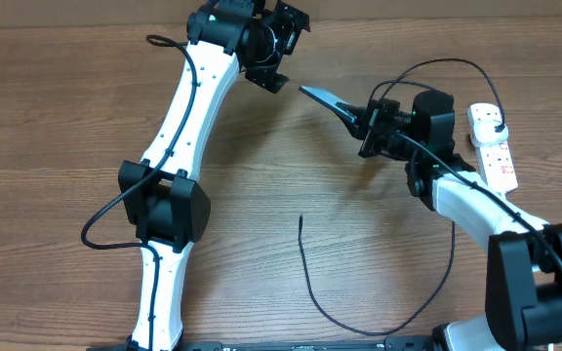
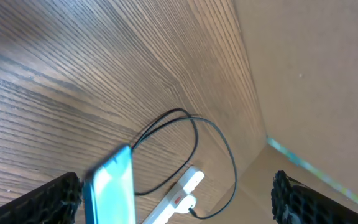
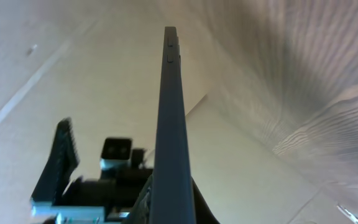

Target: Plug charger to phone and switch on socket

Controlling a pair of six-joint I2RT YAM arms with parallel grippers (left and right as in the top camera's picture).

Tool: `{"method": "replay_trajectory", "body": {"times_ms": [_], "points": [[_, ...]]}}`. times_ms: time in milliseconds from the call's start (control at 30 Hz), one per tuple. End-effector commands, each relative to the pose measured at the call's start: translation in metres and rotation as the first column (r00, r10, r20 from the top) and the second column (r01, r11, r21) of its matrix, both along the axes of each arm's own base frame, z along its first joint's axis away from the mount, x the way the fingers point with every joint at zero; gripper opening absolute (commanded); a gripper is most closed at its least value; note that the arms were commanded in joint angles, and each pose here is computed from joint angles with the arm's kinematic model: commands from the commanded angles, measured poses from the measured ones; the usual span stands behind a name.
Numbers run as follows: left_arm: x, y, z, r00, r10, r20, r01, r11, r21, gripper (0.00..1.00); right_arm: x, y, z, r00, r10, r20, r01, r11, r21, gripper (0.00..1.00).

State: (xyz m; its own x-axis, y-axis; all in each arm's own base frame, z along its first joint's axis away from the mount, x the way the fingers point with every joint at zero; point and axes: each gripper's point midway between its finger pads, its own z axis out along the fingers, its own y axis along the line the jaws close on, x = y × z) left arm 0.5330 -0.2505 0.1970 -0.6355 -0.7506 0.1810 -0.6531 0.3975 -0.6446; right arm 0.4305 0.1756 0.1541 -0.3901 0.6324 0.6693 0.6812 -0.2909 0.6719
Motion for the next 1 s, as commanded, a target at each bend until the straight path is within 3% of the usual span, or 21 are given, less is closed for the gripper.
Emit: {"method": "replay_trajectory", "body": {"times_ms": [0,567,867,967], "points": [[0.000,-0.002,0.018,0.994,-0.074,0.080,0.073,0.997,0.020,1.00,0.004,0.005,-0.013,0.991,-0.019,-0.133,0.031,0.996,0.085,0.04],[-0.004,0.007,0.011,0.989,-0.128,0.080,0.122,0.990,0.073,1.00,0.015,0.004,0.009,0.999,0.014,-0.030,-0.010,0.993,0.122,0.04],[-0.003,0.012,0.011,0.990,-0.122,0.077,0.117,0.991,0.064,1.00,0.020,0.011,0.065,0.968,0.056,0.243,-0.096,0.983,0.156,0.04],[-0.002,0.016,0.012,0.990,-0.120,0.075,0.117,0.992,0.050,1.00,0.019,0.011,0.068,0.963,0.057,0.262,-0.101,0.982,0.157,0.04]]}}
